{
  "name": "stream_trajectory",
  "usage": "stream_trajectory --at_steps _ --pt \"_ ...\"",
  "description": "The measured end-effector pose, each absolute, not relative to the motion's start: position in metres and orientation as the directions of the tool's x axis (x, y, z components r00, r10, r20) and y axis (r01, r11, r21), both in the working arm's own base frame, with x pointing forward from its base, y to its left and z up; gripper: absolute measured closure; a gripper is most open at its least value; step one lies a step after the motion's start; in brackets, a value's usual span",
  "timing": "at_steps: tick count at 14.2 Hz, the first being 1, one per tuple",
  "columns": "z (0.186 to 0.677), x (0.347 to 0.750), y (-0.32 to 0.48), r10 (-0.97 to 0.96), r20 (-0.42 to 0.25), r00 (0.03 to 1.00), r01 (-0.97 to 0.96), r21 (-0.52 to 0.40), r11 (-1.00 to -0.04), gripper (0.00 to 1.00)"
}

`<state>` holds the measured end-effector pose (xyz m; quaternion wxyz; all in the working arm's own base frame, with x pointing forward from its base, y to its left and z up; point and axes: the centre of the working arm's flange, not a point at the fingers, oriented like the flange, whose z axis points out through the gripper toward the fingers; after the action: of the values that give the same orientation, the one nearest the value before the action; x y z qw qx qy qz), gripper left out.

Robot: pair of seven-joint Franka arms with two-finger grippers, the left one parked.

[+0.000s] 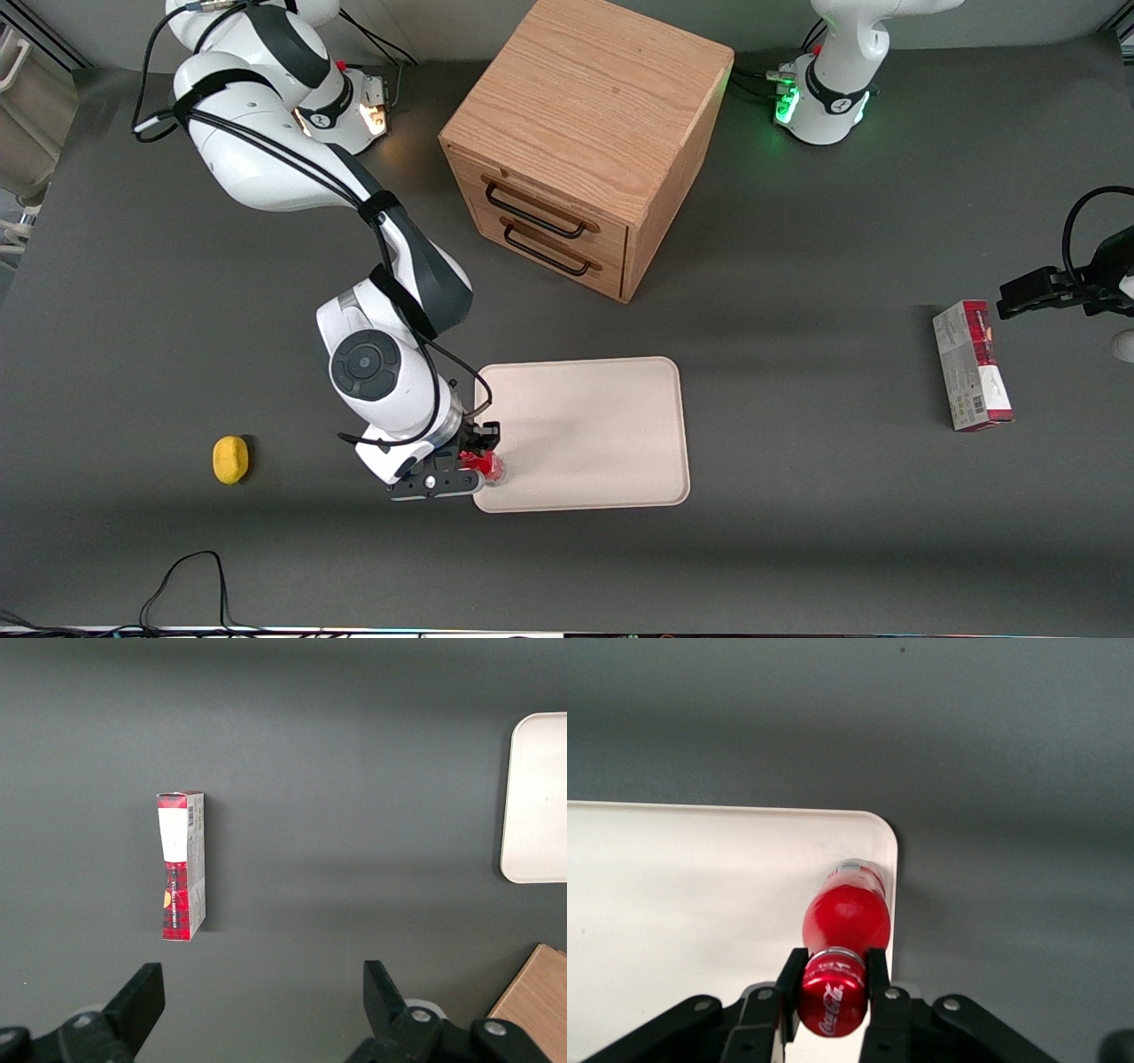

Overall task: Place coke bottle on tray
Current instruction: 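Carry the held bottle to the white tray and lower it onto it, then open the right gripper and raise it away from the tray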

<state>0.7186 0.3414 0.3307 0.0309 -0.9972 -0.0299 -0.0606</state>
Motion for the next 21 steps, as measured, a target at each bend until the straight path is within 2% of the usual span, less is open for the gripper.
stream_trajectory --at_steps 2,3,5,7,9,12,14,17,21 --pt "0.331 0.719 0.342 0.056 0.124 0.991 0.064 -0.059 -0.996 0.68" --pt "0.331 0.719 0.342 0.056 0.124 0.991 0.064 -0.059 -0.996 0.63" --pt "0.332 0.719 0.341 0.055 0.129 0.990 0.063 -0.060 -0.996 0.45" --pt "0.341 0.721 0.338 0.049 0.139 0.989 0.059 -0.063 -0.996 0.22" --pt "0.367 0.719 0.333 0.041 0.153 0.987 0.053 -0.070 -0.996 0.02" --pt "0.436 0.697 0.302 0.007 0.137 0.991 0.021 -0.099 -0.995 0.00" --pt "0.478 0.661 0.277 -0.003 0.112 0.994 0.003 -0.061 -0.998 0.00" --pt "0.517 0.602 0.221 -0.032 0.040 0.999 -0.032 -0.009 -0.999 0.00" --pt "0.558 0.545 0.102 -0.044 -0.042 0.998 -0.044 -0.003 -0.999 0.00"
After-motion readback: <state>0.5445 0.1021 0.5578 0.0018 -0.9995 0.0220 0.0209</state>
